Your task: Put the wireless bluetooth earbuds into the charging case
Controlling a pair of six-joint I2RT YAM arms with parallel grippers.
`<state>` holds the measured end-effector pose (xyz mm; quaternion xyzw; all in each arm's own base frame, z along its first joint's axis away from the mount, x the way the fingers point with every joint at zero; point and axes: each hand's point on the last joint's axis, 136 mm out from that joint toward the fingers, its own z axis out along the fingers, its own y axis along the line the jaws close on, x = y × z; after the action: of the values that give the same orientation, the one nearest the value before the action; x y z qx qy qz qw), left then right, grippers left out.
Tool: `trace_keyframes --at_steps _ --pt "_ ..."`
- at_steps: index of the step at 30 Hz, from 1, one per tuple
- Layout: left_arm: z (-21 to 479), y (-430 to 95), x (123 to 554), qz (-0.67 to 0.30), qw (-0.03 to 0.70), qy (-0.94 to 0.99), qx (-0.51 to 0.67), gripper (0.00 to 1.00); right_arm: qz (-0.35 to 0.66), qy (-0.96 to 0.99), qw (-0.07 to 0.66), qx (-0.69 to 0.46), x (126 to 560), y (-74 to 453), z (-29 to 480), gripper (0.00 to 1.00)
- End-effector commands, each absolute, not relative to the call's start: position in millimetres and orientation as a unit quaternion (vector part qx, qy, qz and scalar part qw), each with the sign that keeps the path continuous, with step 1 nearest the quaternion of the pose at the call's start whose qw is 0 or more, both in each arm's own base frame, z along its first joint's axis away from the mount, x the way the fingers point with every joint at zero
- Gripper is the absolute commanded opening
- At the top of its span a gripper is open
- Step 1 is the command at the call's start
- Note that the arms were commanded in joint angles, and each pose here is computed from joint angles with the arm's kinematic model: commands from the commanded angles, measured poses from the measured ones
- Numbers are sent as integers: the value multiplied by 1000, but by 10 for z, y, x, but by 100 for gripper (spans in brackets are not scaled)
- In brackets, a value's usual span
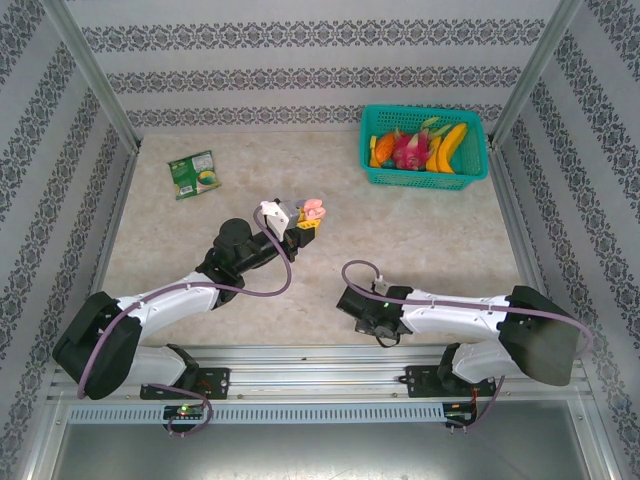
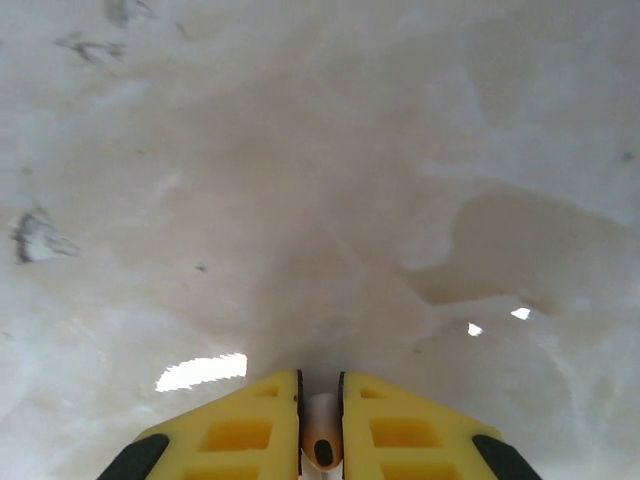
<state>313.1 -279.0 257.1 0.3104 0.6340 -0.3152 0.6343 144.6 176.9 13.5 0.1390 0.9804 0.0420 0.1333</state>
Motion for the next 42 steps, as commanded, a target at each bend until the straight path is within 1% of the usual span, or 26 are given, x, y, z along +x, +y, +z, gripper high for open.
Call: trace_keyframes --at_steps 1,8,14,20,25,34,37,42 --pt "2638 -2731 3163 -312 642 632 302 0 88 973 161 142 1703 2017 272 15" --pt "2620 -2727 3166 -312 641 634 300 0 92 974 179 109 2148 2180 413 16" --pt "2644 -2699 3159 -308 644 635 296 0 69 983 161 58 2488 2310 306 15" --pt "2679 -2649 3141 -296 649 636 295 0 52 988 140 26 2565 2367 176 15" --pt "2695 -2624 3149 -289 652 637 292 0 66 986 148 31 2559 2375 215 14" --pt "2681 -2585 3192 -280 655 643 282 0 100 972 205 56 2647 2226 649 15" --pt "2655 -2586 3195 -281 652 645 283 0 119 963 234 65 2686 2159 876 15" --pt "2640 -2642 3165 -295 643 643 293 0 168 935 302 79 2785 2064 1393 15"
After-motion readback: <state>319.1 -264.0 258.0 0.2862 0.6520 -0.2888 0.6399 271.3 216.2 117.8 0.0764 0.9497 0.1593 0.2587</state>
